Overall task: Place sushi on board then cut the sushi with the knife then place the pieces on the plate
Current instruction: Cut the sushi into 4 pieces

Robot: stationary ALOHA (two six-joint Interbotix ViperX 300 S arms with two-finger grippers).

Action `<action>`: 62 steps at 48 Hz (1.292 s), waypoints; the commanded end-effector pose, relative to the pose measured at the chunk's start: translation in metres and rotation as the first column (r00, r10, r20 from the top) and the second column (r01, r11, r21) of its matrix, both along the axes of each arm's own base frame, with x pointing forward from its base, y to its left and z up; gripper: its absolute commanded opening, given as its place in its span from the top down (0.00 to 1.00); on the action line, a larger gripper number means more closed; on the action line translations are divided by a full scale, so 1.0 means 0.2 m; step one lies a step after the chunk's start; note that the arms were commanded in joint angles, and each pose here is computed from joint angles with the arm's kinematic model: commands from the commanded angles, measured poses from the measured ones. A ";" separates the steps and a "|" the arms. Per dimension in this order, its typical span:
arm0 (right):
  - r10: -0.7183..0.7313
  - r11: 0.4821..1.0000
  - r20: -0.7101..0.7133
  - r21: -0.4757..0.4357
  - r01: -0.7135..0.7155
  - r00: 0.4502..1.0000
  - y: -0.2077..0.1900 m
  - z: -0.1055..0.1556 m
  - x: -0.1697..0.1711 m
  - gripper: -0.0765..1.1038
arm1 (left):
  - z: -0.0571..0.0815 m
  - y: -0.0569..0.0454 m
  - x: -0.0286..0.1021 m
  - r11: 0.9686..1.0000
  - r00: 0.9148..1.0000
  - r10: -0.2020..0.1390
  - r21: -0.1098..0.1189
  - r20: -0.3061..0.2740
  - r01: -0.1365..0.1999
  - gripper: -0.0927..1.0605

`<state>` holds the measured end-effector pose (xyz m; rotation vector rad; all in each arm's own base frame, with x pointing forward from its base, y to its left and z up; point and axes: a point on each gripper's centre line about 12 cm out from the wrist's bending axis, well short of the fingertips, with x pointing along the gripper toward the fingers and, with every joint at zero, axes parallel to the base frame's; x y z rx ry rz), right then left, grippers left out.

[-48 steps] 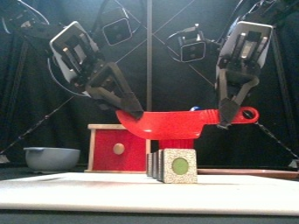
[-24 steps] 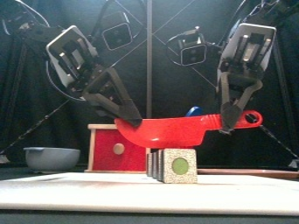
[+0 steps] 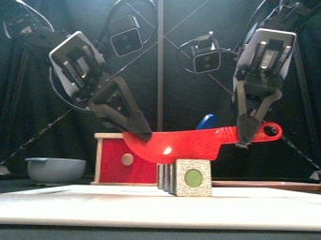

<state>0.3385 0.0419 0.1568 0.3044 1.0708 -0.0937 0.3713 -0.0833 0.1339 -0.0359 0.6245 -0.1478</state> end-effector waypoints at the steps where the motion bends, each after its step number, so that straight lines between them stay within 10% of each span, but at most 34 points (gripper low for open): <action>1: -0.019 1.000 0.014 0.007 0.019 1.000 -0.01 0.02 0.01 0.66 | 0.04 -0.06 0.02 1.000 0.999 -0.027 -0.005 0.029 0.027 0.46; 32: -0.016 1.000 -0.065 0.011 0.017 0.998 0.02 -0.11 0.02 0.66 | -0.08 -0.06 0.04 1.000 0.999 0.000 -0.017 -0.033 0.000 0.46; 62: 0.020 0.999 -0.047 0.034 -0.018 0.999 0.11 -0.08 0.05 0.66 | -0.03 -0.15 0.04 0.999 1.000 -0.022 -0.044 -0.012 0.021 0.46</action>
